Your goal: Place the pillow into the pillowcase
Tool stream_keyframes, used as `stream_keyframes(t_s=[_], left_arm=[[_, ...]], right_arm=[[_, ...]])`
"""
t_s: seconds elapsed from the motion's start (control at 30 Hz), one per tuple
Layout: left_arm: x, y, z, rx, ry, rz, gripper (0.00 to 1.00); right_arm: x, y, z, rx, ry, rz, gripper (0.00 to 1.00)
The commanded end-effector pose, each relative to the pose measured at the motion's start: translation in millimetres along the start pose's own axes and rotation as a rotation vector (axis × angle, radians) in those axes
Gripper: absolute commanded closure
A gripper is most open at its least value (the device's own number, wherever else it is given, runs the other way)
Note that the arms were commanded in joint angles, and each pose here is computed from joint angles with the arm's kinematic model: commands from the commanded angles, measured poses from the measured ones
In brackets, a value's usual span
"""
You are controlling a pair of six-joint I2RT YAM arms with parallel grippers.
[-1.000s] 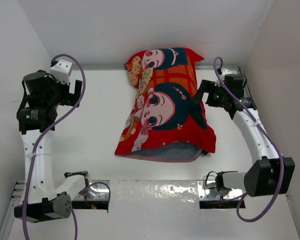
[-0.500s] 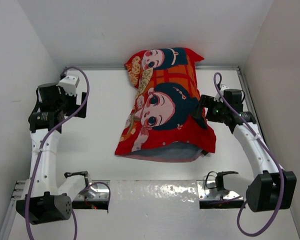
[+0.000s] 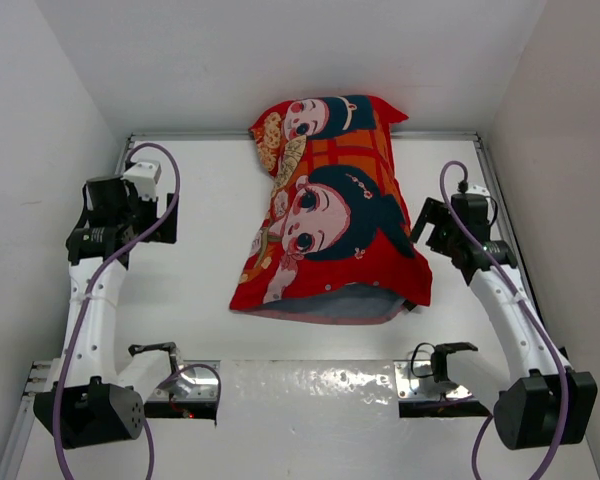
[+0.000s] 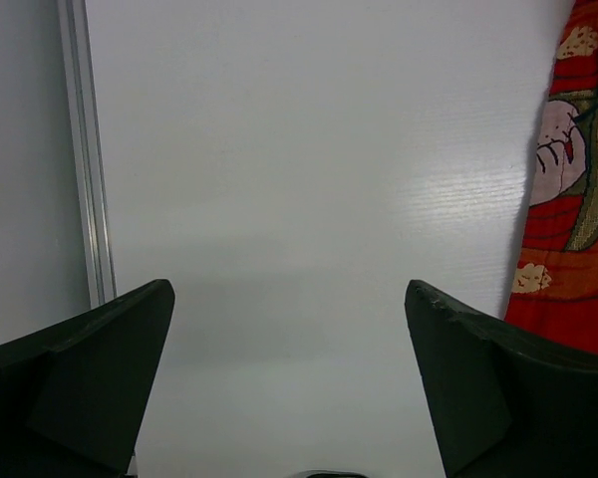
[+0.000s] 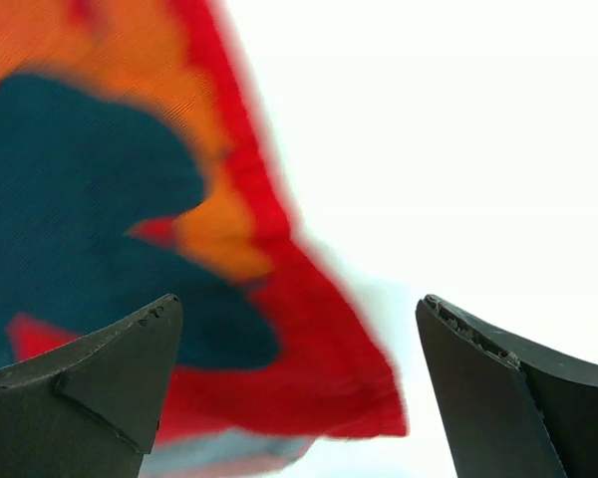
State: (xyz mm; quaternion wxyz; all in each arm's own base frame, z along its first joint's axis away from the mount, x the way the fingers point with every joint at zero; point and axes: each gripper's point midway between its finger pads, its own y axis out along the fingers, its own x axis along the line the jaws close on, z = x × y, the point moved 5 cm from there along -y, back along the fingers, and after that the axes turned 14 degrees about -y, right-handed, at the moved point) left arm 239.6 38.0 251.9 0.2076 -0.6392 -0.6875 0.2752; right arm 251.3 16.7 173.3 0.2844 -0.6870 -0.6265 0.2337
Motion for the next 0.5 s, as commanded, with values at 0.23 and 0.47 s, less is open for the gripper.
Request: stream_keyframes(t_s=[0.23,0.47], left_arm=[[4,0,-6,-0.052,-0.034,-0.027,0.0],[3,2,-6,-0.054,-0.039,-0.026,0.0]], right_arm=[[-46,-17,-24,-0.153,0.094,0.385,0.01],[-53,-25,-28,-0.237,0.101,0.417,0.01]])
